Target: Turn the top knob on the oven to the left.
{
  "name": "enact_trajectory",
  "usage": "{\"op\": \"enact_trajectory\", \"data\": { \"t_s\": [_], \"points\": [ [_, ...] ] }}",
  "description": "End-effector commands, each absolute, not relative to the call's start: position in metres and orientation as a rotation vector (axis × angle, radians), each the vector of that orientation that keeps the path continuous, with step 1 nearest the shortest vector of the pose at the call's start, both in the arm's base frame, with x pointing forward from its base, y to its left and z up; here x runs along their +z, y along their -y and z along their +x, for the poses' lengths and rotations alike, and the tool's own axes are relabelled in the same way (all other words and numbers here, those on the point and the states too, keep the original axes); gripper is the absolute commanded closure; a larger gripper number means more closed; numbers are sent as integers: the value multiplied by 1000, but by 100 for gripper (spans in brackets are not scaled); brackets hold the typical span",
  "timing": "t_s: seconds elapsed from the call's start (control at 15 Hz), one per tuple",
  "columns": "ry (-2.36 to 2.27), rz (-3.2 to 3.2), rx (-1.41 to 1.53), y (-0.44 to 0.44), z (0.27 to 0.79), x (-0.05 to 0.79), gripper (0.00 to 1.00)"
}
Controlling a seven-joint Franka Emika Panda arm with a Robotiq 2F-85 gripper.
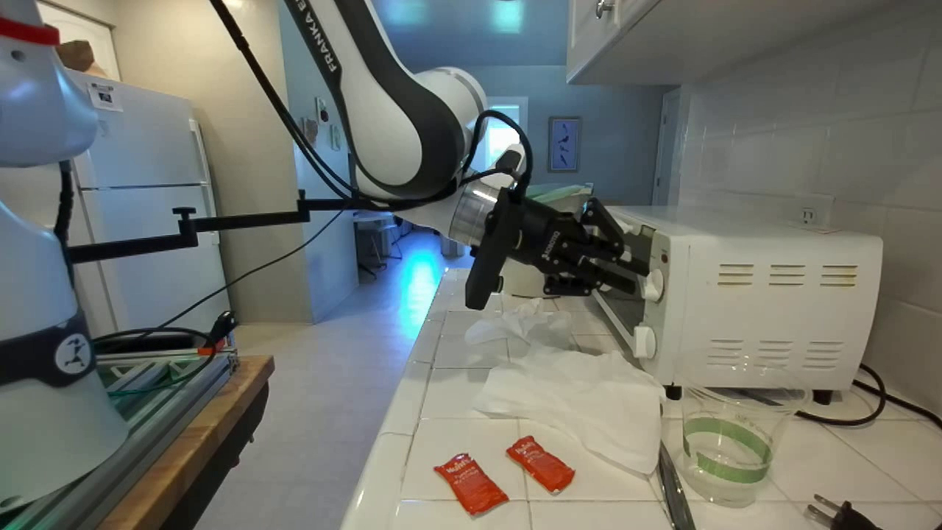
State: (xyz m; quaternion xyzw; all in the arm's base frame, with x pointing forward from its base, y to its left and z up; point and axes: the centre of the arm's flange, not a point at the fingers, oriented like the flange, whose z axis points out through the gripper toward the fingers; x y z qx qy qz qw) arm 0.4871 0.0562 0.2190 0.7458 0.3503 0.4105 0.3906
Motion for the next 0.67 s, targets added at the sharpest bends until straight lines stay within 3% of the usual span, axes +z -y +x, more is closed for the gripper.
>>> {"op": "enact_trajectory", "data": {
  "t_s": [0.0, 0.6],
  "points": [
    [-893, 1880, 1077, -40, 486, 213, 67],
    [-886, 1872, 1083, -37, 491, 211, 68]
  ]
}}
